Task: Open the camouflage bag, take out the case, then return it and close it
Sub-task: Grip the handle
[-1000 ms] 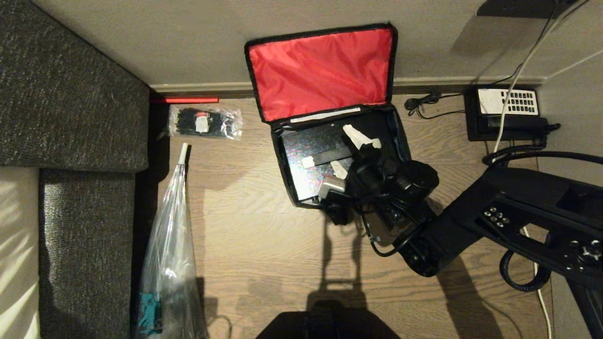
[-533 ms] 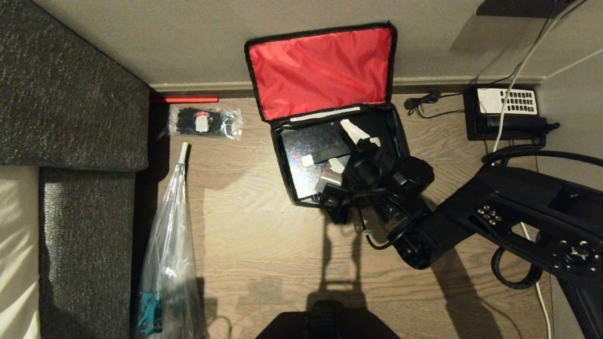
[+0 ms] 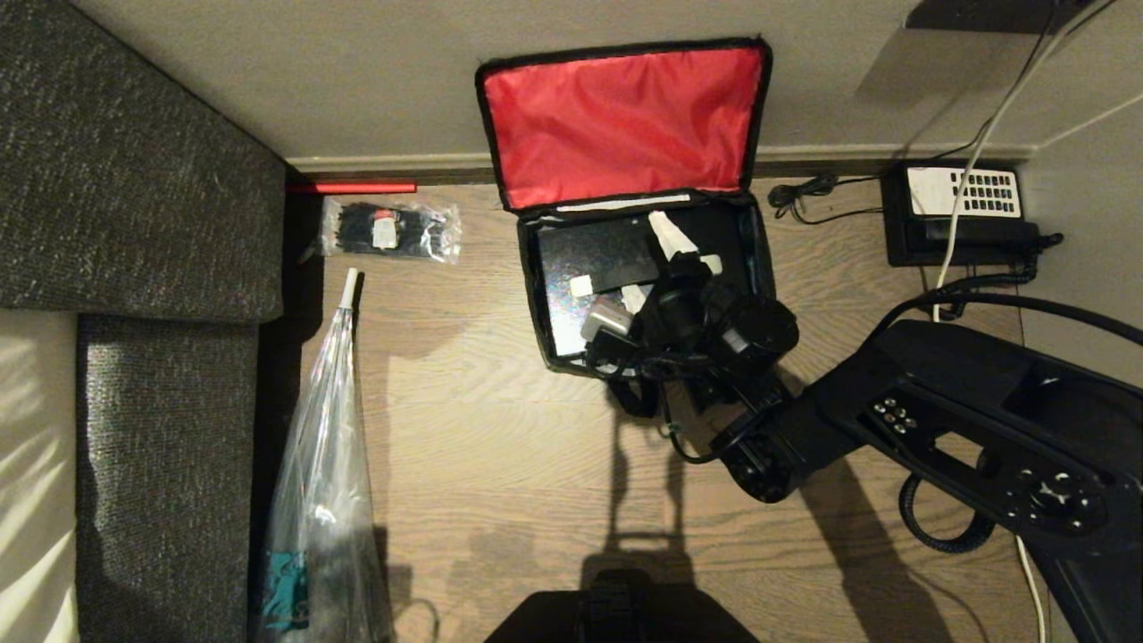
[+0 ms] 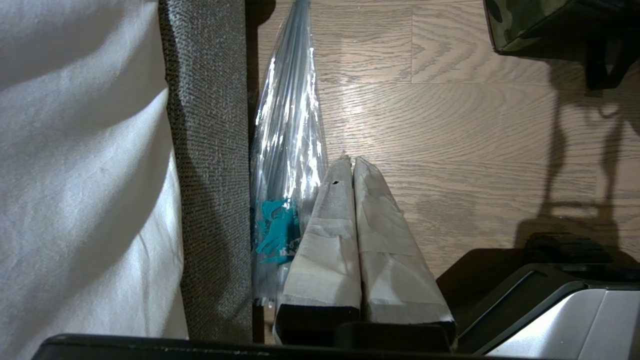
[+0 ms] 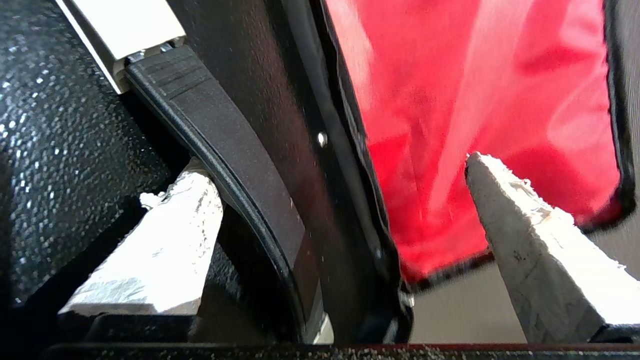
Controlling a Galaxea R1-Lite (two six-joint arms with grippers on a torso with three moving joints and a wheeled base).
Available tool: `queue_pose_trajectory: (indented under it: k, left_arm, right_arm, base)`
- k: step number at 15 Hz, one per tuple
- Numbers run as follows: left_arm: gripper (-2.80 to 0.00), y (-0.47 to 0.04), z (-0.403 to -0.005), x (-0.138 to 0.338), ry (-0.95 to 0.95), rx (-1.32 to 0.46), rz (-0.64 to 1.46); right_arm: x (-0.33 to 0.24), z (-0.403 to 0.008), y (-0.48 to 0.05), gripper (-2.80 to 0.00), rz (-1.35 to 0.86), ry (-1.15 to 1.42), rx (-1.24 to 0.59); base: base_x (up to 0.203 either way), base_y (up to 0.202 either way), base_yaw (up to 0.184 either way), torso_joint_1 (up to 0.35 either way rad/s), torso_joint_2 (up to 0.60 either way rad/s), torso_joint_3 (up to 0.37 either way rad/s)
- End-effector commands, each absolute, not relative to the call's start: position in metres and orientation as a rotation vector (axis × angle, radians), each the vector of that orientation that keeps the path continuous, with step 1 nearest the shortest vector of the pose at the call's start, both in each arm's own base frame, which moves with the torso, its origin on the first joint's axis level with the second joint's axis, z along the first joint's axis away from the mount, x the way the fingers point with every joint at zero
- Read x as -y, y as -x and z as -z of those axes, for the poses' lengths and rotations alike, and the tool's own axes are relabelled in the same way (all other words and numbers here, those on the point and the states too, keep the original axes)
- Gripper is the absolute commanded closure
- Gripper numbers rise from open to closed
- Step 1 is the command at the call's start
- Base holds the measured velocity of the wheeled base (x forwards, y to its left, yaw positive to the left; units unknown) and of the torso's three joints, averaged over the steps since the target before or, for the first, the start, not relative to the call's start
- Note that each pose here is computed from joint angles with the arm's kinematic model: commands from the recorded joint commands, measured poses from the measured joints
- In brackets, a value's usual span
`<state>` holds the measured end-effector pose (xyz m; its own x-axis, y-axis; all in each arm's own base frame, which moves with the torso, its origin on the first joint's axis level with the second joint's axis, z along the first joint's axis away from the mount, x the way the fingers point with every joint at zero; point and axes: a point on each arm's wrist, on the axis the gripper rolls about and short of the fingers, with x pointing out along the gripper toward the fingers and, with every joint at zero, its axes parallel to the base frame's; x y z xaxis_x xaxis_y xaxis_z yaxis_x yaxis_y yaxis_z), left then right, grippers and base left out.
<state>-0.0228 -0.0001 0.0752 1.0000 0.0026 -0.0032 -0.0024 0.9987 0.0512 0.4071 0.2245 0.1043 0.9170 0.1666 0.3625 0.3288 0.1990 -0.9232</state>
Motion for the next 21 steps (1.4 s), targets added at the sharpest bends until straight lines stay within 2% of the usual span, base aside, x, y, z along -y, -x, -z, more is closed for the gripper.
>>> queue_pose_trajectory:
  k: [1, 3, 6, 13, 21]
  left_arm:
    - [0.0, 0.023, -0.074, 0.0, -0.051, -0.005, -0.003]
    - [0.0, 0.023, -0.074, 0.0, -0.051, -0.005, -0.003]
    - [0.0, 0.023, -0.074, 0.0, -0.052, -0.005, -0.003]
    - [0.0, 0.023, -0.075, 0.0, -0.052, -0.003, -0.003]
    - [0.0, 0.023, -0.075, 0.0, -0.052, -0.003, -0.003]
  right_arm:
    - [-0.229, -0.102, -0.399, -2.8, 0.129, 1.395, 0.376]
    - [-0.232, -0.108, -0.397, -2.8, 0.169, 1.392, 0.358]
    - [-0.243, -0.088, -0.409, -2.8, 0.192, 1.387, 0.329]
    - [-0.252, -0.081, -0.431, -2.8, 0.234, 1.346, 0.396]
    - [-0.253, -0.074, -0.433, -2.8, 0.228, 1.34, 0.388]
  base:
    - [0.0, 0.0, 0.0, 0.0, 0.0, 0.0]
    - [0.0, 0.0, 0.0, 0.0, 0.0, 0.0]
    - [0.0, 0.0, 0.0, 0.0, 0.0, 0.0]
    - [0.0, 0.0, 0.0, 0.0, 0.0, 0.0]
    - [0.0, 0.0, 0.0, 0.0, 0.0, 0.0]
